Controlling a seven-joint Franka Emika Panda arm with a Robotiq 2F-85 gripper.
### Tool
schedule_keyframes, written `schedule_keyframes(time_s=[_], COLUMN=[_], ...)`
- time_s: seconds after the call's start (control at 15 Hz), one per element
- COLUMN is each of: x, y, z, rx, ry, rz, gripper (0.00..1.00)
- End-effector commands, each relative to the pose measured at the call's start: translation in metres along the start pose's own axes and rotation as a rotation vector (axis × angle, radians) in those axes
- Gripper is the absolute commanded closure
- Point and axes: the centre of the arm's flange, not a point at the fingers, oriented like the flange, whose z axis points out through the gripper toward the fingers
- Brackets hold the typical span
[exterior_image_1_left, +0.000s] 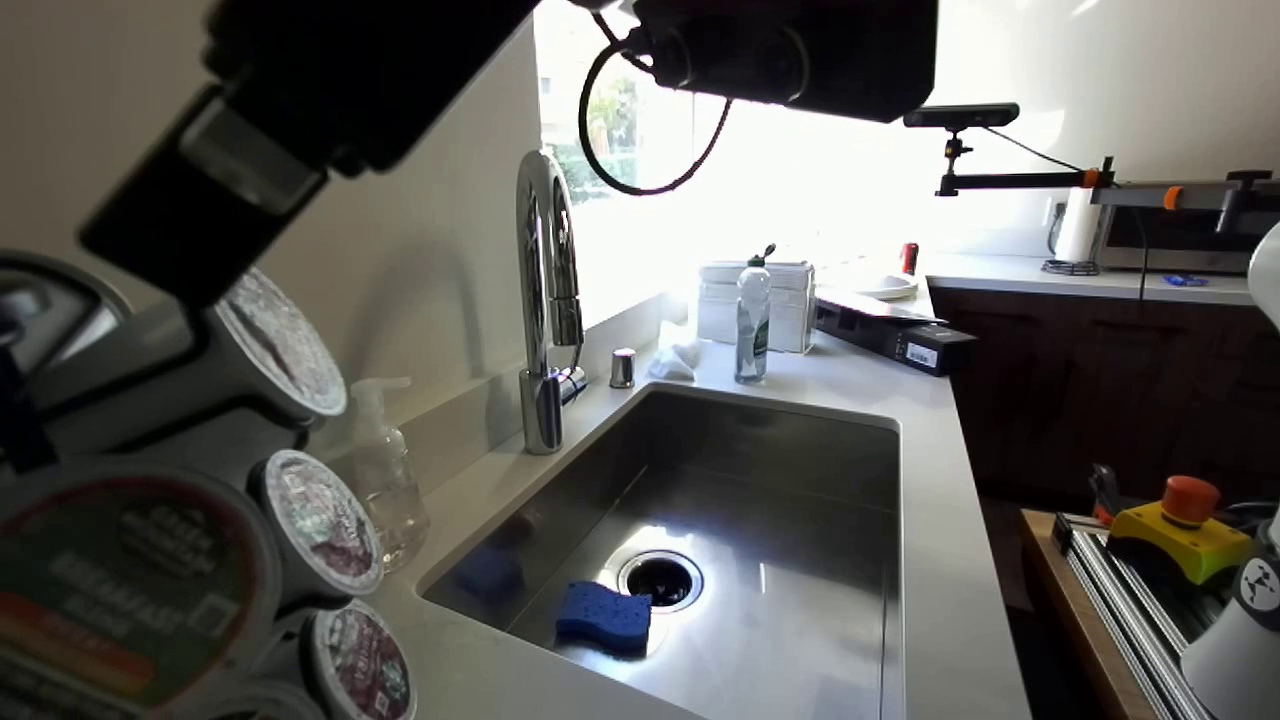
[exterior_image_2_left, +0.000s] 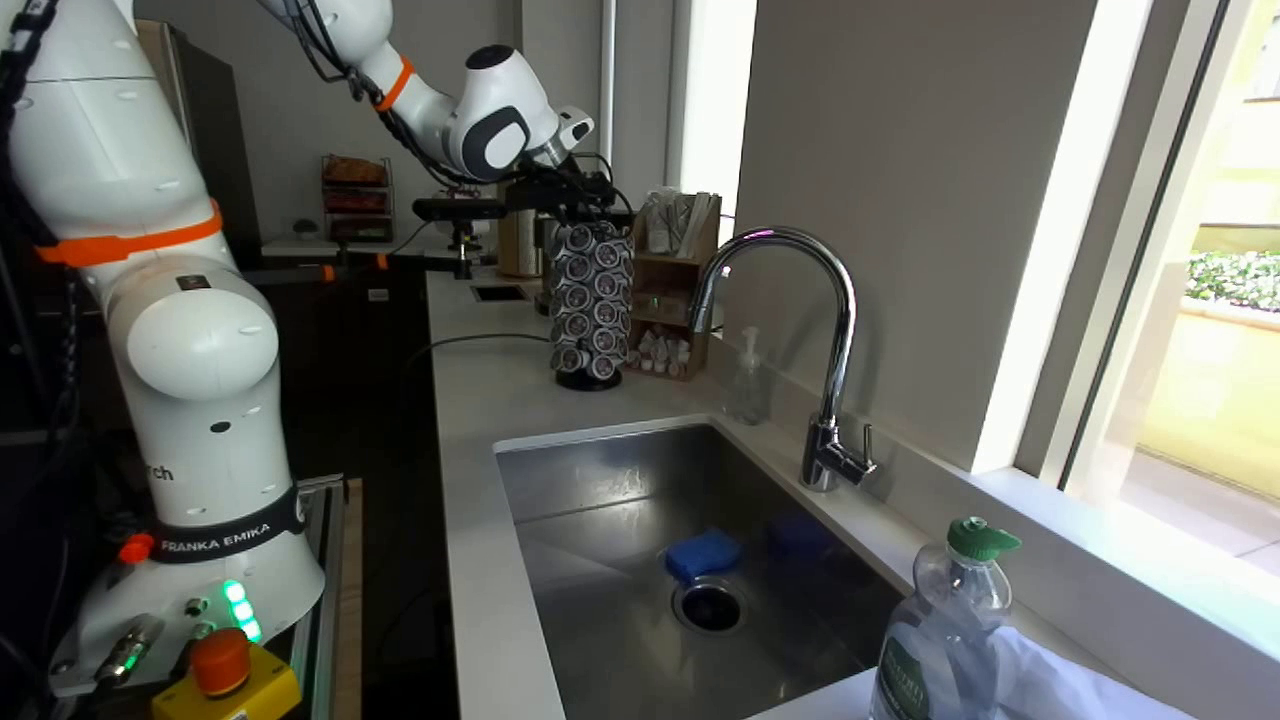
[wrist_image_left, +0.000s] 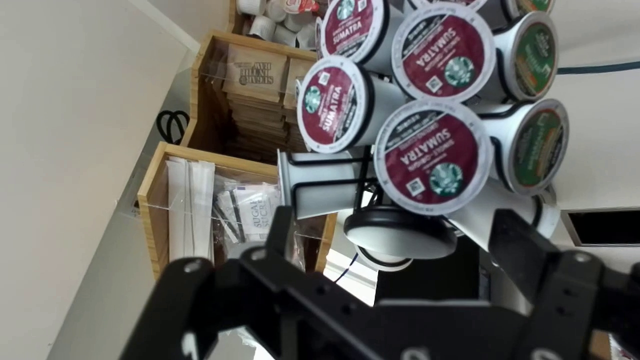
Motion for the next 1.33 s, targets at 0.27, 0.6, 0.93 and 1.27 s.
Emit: schedule_keyframes(time_s=[0.27, 0.6, 0.93, 1.27], x=[-0.011, -0.013, -0.012, -0.012], y=[0.0, 0.002, 0.002, 0.001], z=[-0.004, 0.0, 0.004, 0.006], rx=[0.045, 0.064, 0.065, 0.069], ry=[-0.103, -0.118, -0.109, -0.113], rz=[0.024, 0.03, 0.026, 0.026], gripper=[0.0, 0.01, 0.3, 0.0])
